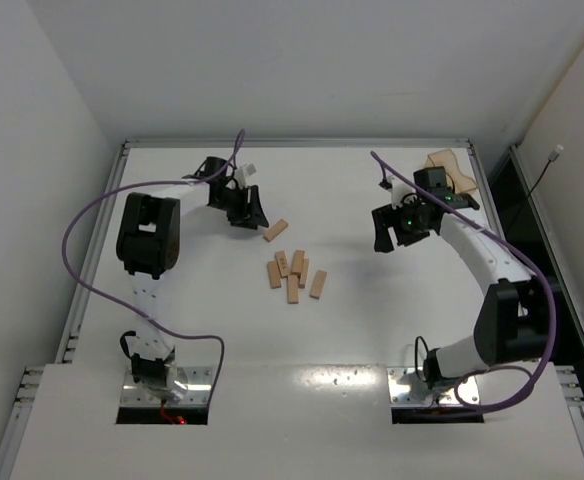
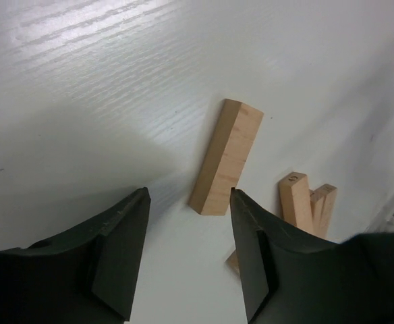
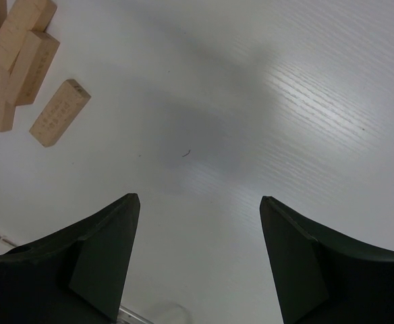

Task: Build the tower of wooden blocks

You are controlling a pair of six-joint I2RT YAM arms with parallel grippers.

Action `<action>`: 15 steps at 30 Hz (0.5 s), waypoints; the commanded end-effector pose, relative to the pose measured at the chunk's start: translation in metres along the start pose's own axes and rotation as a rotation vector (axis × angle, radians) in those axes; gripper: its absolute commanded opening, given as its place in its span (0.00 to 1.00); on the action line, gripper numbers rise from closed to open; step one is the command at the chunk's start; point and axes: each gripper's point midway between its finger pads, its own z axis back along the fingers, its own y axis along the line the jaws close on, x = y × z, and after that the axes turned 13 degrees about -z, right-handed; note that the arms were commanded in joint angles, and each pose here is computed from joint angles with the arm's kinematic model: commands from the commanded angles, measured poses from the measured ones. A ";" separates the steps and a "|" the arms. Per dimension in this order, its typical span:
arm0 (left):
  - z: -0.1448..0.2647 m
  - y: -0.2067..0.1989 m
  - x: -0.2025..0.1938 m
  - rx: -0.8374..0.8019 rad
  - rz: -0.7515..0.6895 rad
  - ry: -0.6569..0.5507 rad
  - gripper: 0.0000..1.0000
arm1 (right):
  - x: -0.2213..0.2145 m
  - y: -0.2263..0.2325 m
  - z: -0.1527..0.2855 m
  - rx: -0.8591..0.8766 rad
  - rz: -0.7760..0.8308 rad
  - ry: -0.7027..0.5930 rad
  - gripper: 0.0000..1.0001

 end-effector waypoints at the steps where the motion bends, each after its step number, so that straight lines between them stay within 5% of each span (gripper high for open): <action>1: 0.023 0.021 0.014 0.172 -0.066 -0.033 0.50 | 0.018 0.003 0.006 0.016 0.006 -0.046 0.69; 7: 0.085 0.021 0.007 0.432 -0.112 -0.053 0.61 | 0.024 0.000 0.013 -0.043 0.062 -0.096 0.73; 15: 0.107 -0.027 -0.040 0.713 -0.102 0.056 0.71 | 0.021 -0.001 0.009 -0.052 0.068 -0.092 0.73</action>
